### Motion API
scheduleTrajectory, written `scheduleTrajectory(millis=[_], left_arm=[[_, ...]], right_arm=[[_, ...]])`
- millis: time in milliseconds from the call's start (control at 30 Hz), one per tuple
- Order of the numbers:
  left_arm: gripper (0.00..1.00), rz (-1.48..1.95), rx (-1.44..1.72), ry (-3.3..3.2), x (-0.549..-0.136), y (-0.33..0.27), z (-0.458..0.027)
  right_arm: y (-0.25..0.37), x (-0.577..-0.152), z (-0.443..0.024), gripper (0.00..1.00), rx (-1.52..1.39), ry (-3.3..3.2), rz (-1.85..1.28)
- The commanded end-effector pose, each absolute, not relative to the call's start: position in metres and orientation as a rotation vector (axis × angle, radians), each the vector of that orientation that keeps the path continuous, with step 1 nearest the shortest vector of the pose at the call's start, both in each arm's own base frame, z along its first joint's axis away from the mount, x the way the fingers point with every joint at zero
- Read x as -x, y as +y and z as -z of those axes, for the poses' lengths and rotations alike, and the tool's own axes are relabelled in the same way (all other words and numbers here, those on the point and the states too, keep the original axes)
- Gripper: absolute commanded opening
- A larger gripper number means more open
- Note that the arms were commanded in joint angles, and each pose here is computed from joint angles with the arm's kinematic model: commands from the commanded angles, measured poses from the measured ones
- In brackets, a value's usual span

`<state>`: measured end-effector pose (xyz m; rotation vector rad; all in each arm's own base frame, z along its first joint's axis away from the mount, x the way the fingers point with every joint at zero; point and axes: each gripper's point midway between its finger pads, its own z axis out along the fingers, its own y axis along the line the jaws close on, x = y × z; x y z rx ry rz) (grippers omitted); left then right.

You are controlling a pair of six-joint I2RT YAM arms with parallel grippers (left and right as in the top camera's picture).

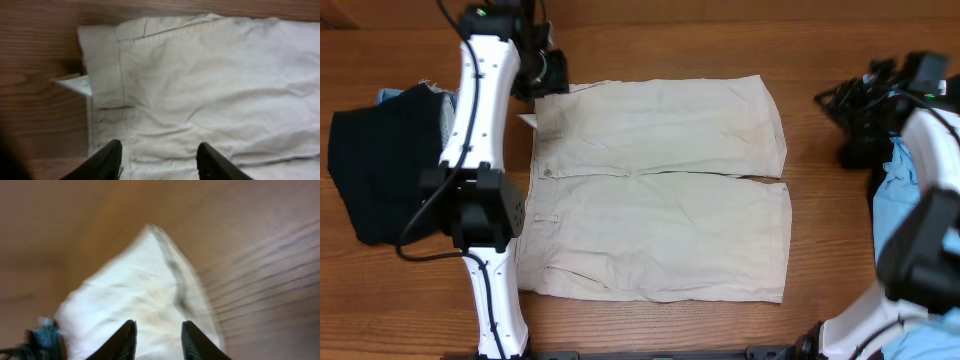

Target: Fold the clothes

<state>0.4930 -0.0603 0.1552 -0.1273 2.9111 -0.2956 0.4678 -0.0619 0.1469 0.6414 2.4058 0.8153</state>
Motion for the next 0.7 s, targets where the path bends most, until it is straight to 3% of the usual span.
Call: scheduleTrajectory(millis=[0,67,367,467,667], left_arm=[[0.29,0.281,0.101,2.923,-0.469,-0.045,-0.198],[0.41,0.302,0.102,2.9,-0.459,-0.047,-0.218],[0.4,0.123,0.227,2.809,-0.41,-0.038,-0.278],[0.4,0.003,0.298,2.871,-0.37,-0.027,-0.271],[0.5,-0.139,0.612,3.092,-0.287,-0.017,-0.209]], right_arm=[[-0.051,-0.443,-0.223,0.53,-0.557,2.316,-0.8],[-0.044,-0.424,-0.236,0.6,-0.575,2.333,-0.805],[-0.025,-0.37,-0.217,0.63,-0.643,2.539,-0.845],[-0.031,-0.358,-0.207,0.65,-0.694,2.604,-0.772],[-0.039,-0.341,-0.192,0.72,-0.766,2.687,-0.674]])
